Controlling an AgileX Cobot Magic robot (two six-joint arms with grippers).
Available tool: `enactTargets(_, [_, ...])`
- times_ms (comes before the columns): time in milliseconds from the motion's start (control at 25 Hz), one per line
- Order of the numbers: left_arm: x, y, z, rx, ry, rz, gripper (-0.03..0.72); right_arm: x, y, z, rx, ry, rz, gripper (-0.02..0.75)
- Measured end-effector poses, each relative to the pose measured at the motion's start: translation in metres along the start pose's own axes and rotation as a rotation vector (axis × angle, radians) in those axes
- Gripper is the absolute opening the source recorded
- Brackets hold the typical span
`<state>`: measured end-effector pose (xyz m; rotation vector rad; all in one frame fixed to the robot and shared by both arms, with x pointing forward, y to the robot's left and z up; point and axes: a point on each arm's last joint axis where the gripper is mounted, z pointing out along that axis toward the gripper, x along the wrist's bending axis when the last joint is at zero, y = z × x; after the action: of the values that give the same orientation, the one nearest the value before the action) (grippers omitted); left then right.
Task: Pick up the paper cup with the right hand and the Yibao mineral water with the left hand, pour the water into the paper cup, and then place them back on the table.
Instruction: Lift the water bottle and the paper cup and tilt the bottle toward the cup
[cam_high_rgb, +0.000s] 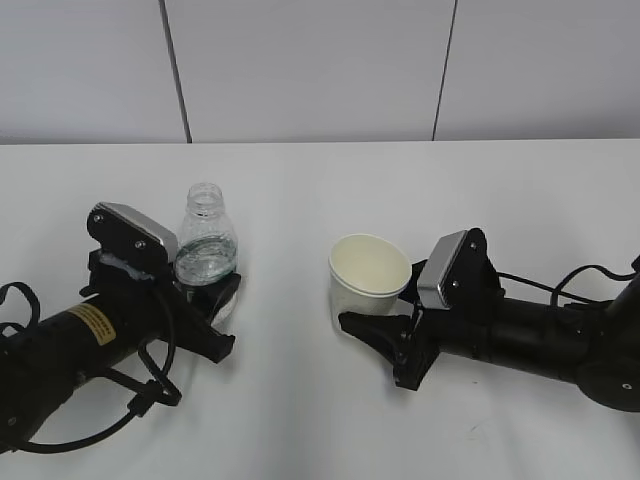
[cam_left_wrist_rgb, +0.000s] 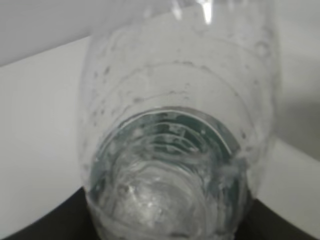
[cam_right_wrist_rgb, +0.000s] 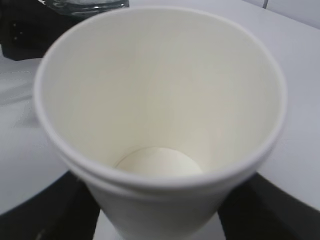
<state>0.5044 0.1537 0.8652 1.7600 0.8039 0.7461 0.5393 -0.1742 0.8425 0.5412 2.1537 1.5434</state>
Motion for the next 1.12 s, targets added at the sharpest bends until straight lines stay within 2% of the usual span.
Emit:
enactTargets(200, [0.008,0.017,-0.004,-0.039,0.07,0.127,0.363,0.001,0.005,0.005,-0.021,0.075,-0.057,0.476])
enactTargets(320, [0.009,0.026,-0.005,-0.067,0.083,0.204,0.363,0.002,0.008,0.008,-0.034,0.13,-0.075,0.476])
enactTargets(520, [0.012,0.037,0.001,-0.103,0.103,0.349,0.363,-0.001,0.014,0.012,-0.051,0.168,-0.074,0.475])
enactTargets(760, [0.015,0.049,0.01,-0.145,0.125,0.466,0.362,0.002,0.017,0.014,-0.054,0.272,-0.121,0.475])
enactTargets(1000, [0.017,0.06,0.017,-0.177,0.152,0.629,0.361,-0.007,0.026,0.022,-0.076,0.287,-0.146,0.475])
enactTargets(1120, [0.017,0.064,0.02,-0.185,0.169,0.738,0.361,-0.013,0.028,0.027,-0.045,0.293,-0.167,0.475])
